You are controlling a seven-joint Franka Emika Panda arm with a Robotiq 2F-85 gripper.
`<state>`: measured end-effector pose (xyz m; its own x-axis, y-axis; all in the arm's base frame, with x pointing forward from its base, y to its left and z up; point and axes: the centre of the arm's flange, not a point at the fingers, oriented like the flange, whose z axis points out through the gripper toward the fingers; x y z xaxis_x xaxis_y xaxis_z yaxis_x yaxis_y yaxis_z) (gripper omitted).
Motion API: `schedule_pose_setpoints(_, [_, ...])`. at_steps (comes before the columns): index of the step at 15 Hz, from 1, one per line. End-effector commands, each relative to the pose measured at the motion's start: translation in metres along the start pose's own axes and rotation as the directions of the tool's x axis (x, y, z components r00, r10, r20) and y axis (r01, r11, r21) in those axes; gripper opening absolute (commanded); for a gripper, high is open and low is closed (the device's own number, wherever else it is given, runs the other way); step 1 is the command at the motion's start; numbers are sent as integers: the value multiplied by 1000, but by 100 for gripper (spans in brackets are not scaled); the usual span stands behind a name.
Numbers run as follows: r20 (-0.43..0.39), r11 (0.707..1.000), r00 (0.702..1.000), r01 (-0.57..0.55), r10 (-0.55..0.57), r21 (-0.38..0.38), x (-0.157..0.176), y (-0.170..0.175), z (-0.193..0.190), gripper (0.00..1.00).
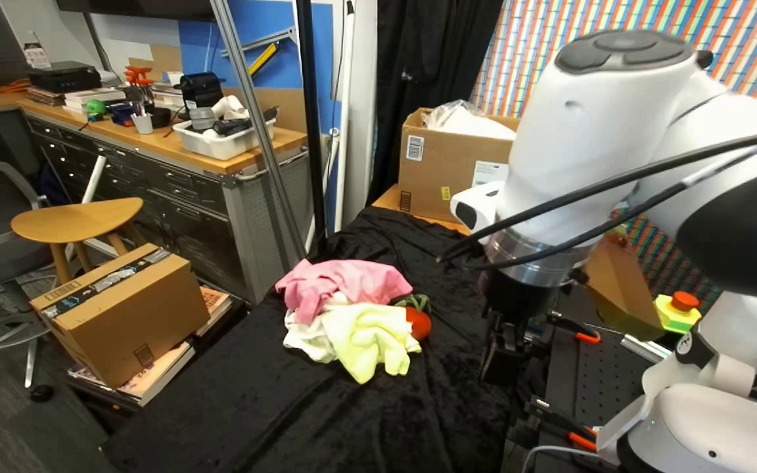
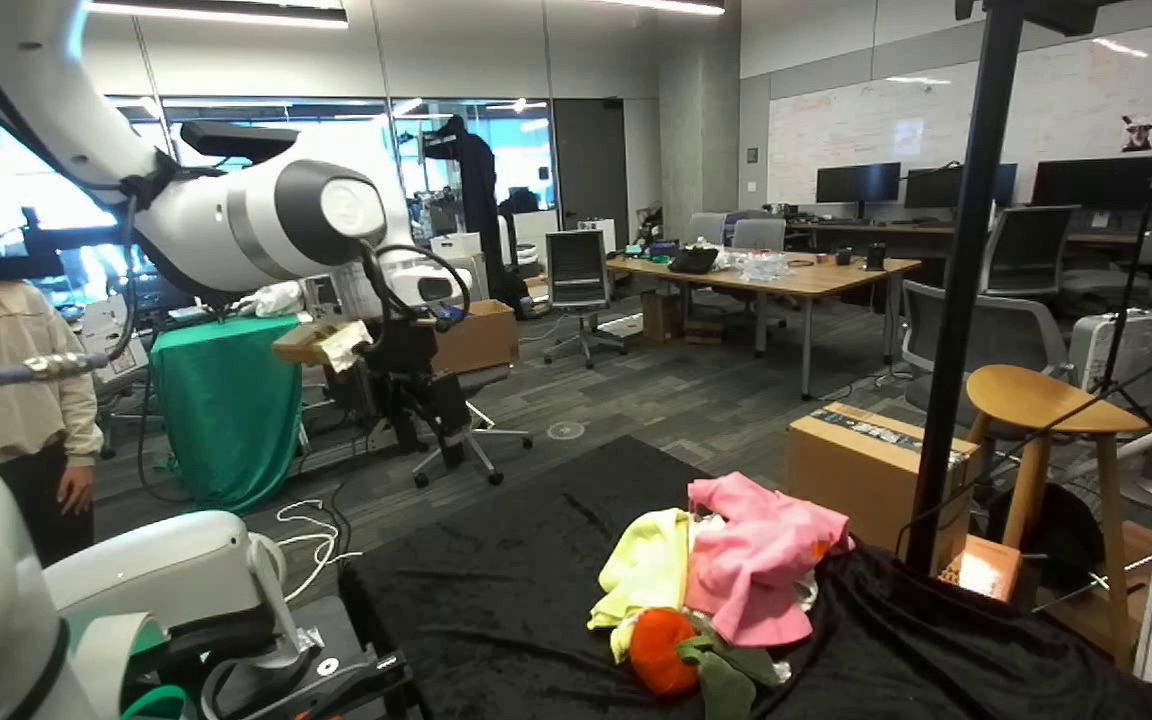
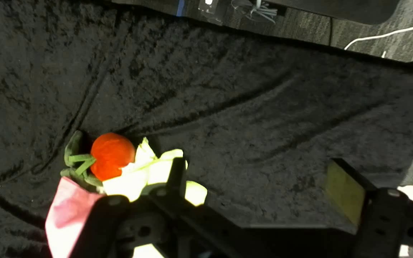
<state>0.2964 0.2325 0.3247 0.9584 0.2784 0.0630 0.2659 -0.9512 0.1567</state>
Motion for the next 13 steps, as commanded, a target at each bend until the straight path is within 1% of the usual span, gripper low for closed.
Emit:
schedule_pose_setpoints(1, [-151, 1000, 988, -9, 10, 7, -65, 10, -51, 100])
schedule_pose_setpoints(3, [-242, 999, 969, -53, 53, 7, -73, 8, -75, 100])
schedule_pose_setpoints(4, [-283, 997, 956, -74, 73, 9, -76, 6, -77, 100])
schedule_pose_setpoints(5, [-325, 994, 940, -105, 104, 15, -80, 5, -85, 100])
schedule_pose_setpoints(6, [-365, 991, 922, -131, 129, 20, -86, 6, -100, 100])
schedule_pose_setpoints(7, [-402, 987, 903, -157, 152, 21, -88, 2, -99, 100])
schedule_pose_setpoints(9, [-439, 978, 875, -208, 201, 33, -97, 1, -114, 100])
schedule_pose_setpoints(10, [-385, 988, 911, -153, 151, 27, -40, -29, -134, 100])
schedule_pose_setpoints(11, [-403, 985, 900, -170, 166, 26, -45, -30, -140, 100])
schedule_pose_setpoints(13, [-424, 983, 889, -183, 177, 26, -50, -30, -147, 100])
